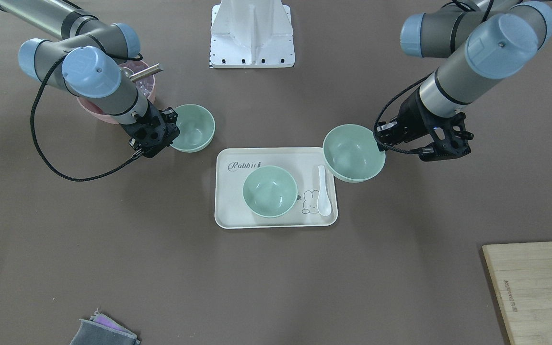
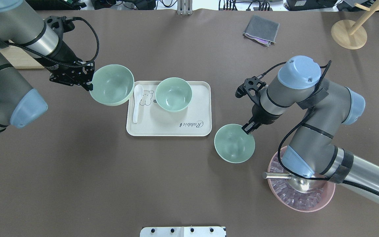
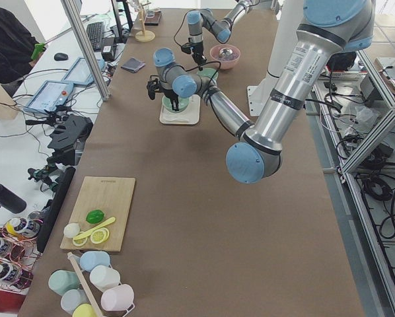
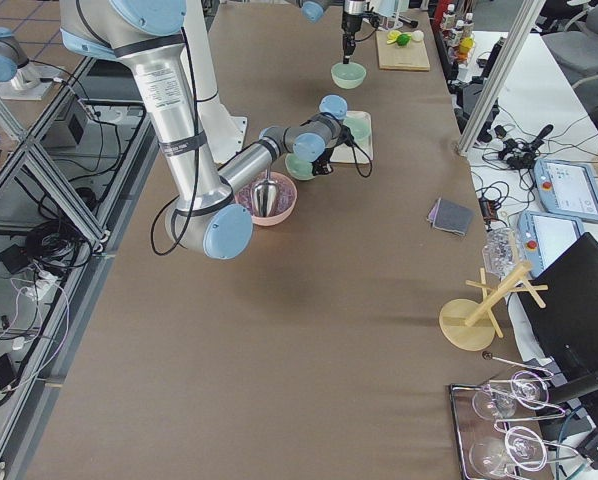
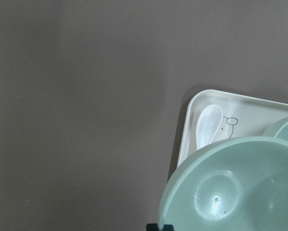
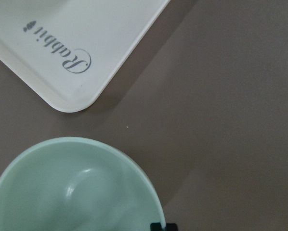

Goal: Stack green bowls together

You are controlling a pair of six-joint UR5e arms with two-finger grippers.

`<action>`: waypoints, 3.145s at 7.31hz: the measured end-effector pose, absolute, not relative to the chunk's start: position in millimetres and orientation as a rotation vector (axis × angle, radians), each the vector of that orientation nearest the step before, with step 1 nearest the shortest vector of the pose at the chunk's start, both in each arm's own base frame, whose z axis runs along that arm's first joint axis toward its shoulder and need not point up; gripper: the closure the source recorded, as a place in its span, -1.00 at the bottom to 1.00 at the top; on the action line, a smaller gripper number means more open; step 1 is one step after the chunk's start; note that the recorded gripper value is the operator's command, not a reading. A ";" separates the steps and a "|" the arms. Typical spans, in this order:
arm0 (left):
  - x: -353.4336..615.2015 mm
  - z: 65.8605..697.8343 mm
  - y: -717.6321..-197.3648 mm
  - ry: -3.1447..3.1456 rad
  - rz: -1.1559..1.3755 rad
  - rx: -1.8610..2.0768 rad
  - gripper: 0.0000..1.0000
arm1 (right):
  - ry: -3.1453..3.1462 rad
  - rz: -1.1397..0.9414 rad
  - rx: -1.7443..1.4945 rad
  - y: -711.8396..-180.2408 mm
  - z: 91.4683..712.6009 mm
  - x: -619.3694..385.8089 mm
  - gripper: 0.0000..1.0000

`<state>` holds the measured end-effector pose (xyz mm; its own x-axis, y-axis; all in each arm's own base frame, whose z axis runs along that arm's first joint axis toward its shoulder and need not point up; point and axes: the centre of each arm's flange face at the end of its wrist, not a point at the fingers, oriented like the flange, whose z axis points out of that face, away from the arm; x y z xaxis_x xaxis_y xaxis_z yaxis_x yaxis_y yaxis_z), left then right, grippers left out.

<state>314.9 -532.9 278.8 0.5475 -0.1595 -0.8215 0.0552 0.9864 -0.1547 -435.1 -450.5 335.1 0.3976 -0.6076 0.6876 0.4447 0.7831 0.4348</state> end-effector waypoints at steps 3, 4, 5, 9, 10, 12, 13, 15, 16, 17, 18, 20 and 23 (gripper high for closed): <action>323.3 266.2 -542.0 0.985 -0.202 -0.150 1.00 | -1.016 -0.537 0.111 -471.2 319.3 -401.3 1.00; 332.4 253.8 -548.7 0.988 -0.254 -0.179 1.00 | -1.023 -0.479 0.094 -477.2 311.8 -393.3 1.00; 343.8 243.5 -553.0 0.988 -0.282 -0.202 1.00 | -1.031 -0.421 0.077 -483.2 306.9 -384.5 1.00; 385.6 211.9 -567.2 0.983 -0.330 -0.259 1.00 | -1.033 -0.148 -0.005 -520.8 304.0 -327.5 1.00; 396.8 203.7 -565.3 0.979 -0.341 -0.262 1.00 | -1.019 -0.101 -0.021 -529.7 304.6 -311.0 1.00; 427.2 190.0 -555.0 0.966 -0.355 -0.263 1.00 | -0.997 -0.035 -0.039 -542.3 306.8 -285.7 1.00; 441.0 187.1 -550.5 0.957 -0.357 -0.263 1.00 | -0.992 -0.009 -0.045 -545.6 307.3 -279.4 1.00; 464.4 181.6 -550.8 0.939 -0.360 -0.251 1.00 | -0.991 0.032 -0.058 -547.3 306.3 -275.0 1.00; 473.9 182.1 -555.0 0.942 -0.364 -0.250 1.00 | -0.990 0.038 -0.060 -547.5 306.3 -274.8 1.00; 482.1 185.5 -558.8 0.951 -0.372 -0.252 1.00 | -0.989 0.042 -0.061 -548.1 306.7 -274.7 1.00; 487.8 188.9 -560.7 0.958 -0.375 -0.253 1.00 | -0.988 0.043 -0.061 -548.4 306.9 -274.8 1.00; 493.9 193.0 -559.1 0.959 -0.372 -0.257 1.00 | -0.988 0.044 -0.060 -548.6 306.7 -274.8 1.00; 497.1 196.7 -556.6 0.955 -0.367 -0.261 1.00 | -0.987 0.050 -0.060 -548.3 305.2 -275.4 1.00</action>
